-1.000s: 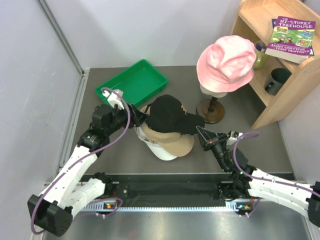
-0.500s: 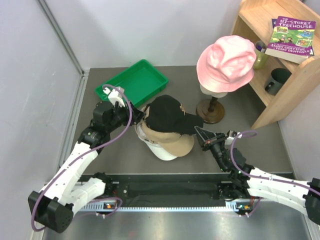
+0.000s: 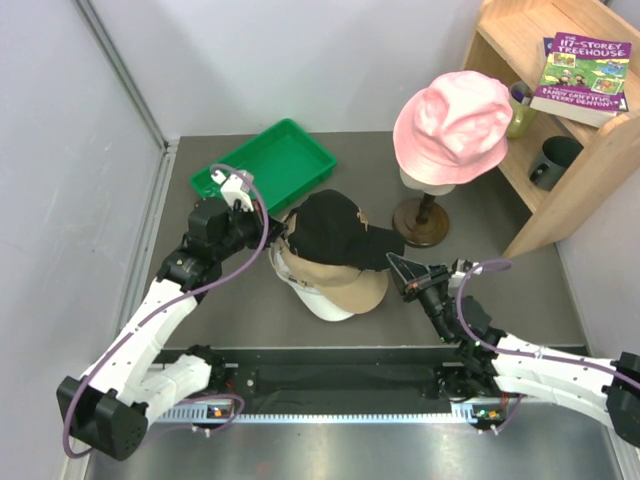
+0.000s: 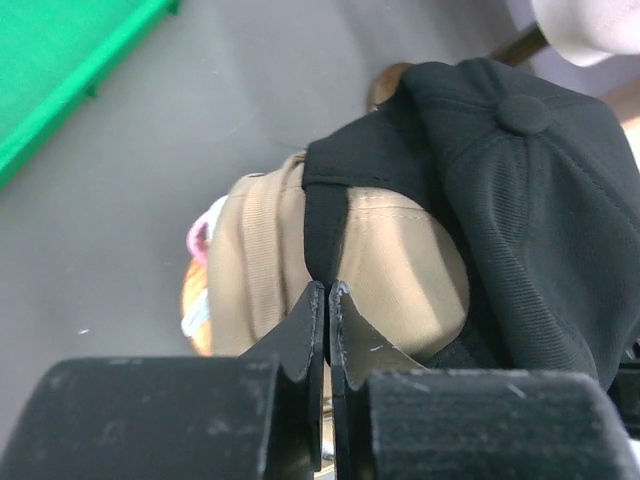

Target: Stack the hats

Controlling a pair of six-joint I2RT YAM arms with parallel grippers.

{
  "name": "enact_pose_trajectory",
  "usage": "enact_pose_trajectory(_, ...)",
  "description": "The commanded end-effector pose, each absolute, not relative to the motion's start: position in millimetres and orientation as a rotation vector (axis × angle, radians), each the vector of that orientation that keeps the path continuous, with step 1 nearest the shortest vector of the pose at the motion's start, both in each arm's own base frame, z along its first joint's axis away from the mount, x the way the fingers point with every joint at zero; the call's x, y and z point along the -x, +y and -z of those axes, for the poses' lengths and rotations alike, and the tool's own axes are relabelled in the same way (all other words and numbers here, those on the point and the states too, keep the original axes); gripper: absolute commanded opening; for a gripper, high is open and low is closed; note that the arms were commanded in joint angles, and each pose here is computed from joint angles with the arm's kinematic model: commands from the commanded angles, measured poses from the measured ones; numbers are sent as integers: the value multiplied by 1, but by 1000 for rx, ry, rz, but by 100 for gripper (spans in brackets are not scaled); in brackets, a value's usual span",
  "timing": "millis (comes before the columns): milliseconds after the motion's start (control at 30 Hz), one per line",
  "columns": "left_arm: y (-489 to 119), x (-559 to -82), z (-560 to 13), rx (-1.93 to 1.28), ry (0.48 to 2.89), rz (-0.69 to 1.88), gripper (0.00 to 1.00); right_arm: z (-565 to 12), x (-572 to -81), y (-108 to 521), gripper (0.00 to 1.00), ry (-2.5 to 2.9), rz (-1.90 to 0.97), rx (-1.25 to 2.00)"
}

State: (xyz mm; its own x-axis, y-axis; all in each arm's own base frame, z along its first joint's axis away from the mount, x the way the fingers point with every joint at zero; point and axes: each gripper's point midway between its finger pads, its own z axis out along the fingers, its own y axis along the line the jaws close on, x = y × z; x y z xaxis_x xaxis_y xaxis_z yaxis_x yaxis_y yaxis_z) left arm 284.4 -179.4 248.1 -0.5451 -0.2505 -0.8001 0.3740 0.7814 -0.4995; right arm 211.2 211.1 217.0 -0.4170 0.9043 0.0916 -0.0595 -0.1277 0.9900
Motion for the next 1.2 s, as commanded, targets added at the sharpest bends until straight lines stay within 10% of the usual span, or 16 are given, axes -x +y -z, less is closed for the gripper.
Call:
enact_pose_trajectory(0, -148, -293, -264, -15, 1944, 616, 0, -167, -200, 218, 0, 1562, -1556, -913)
enact_pose_trajectory(167, -142, -284, -233, 19, 2061, 586, 0, -151, -194, 222, 4, 1634, -1552, -914)
enact_pose_trajectory(567, -139, -267, -225, 60, 2071, 621, 0, -149, -195, 199, 68, 1539, -1541, -930)
enact_pose_trajectory(1167, -137, -257, -225, 40, 2078, 624, 0, -183, -225, 209, 63, 1500, -1528, -673)
